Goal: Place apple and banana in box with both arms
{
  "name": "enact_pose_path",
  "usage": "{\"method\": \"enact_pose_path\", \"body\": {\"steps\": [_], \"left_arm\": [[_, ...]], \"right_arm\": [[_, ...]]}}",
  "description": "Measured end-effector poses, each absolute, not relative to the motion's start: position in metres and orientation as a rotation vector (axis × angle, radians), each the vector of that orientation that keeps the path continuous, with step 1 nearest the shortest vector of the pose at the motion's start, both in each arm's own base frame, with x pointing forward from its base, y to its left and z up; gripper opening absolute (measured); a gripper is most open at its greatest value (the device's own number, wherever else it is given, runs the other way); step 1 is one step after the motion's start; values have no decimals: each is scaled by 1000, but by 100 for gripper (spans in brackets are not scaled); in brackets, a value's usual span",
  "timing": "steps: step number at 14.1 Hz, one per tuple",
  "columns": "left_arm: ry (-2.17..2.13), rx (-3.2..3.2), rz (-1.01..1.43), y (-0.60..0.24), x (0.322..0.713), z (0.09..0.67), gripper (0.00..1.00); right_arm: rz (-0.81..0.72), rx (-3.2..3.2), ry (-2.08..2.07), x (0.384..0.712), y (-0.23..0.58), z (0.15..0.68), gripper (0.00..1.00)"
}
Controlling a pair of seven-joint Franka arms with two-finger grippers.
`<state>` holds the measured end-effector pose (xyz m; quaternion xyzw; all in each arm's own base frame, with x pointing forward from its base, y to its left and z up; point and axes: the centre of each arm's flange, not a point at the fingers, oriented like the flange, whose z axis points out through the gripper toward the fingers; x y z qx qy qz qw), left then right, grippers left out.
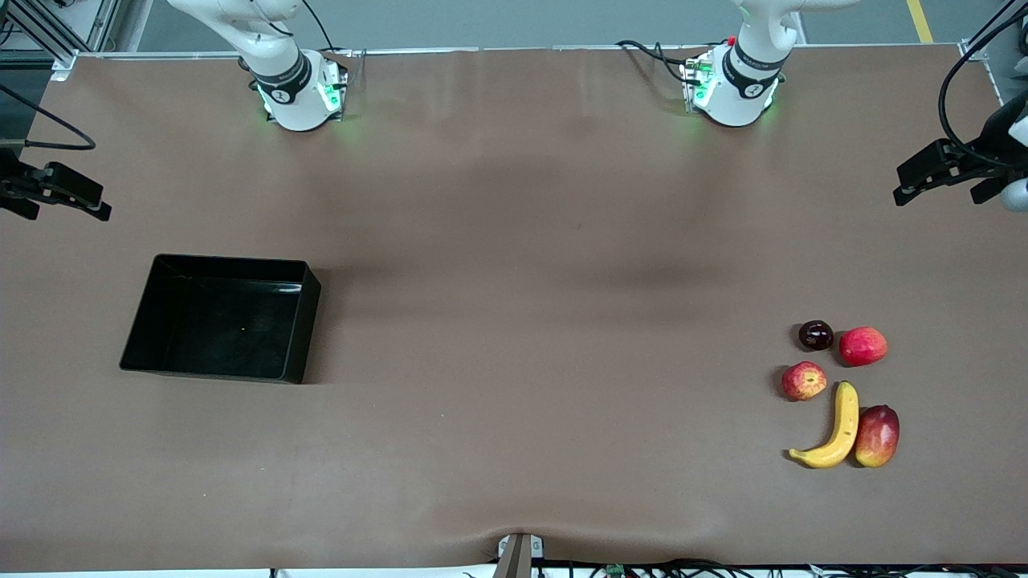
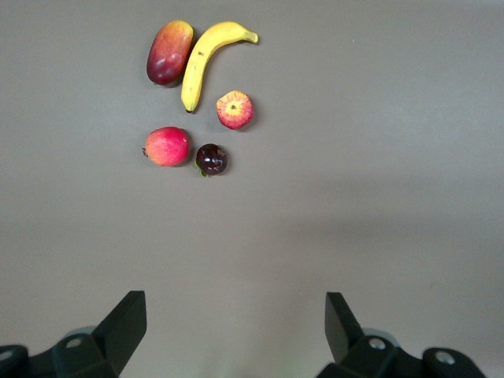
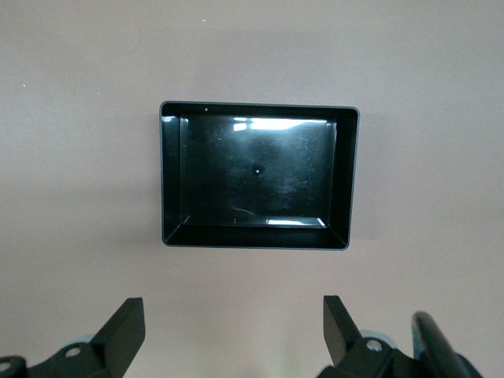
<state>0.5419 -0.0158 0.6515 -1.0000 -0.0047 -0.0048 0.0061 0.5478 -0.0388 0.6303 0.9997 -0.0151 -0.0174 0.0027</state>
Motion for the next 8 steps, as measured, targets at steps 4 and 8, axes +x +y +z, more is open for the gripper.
{"method": "enact_pose_path", "body": {"steps": [4,8], "left_arm": [[-19,-3129,-20,-14,542,653,100],[-28,-3128,-29,-11,542,656,100]], "right_arm": [[-45,3135,-53,548,-41,632,100],[-55,3128,-83,554,-53,626,100]]}}
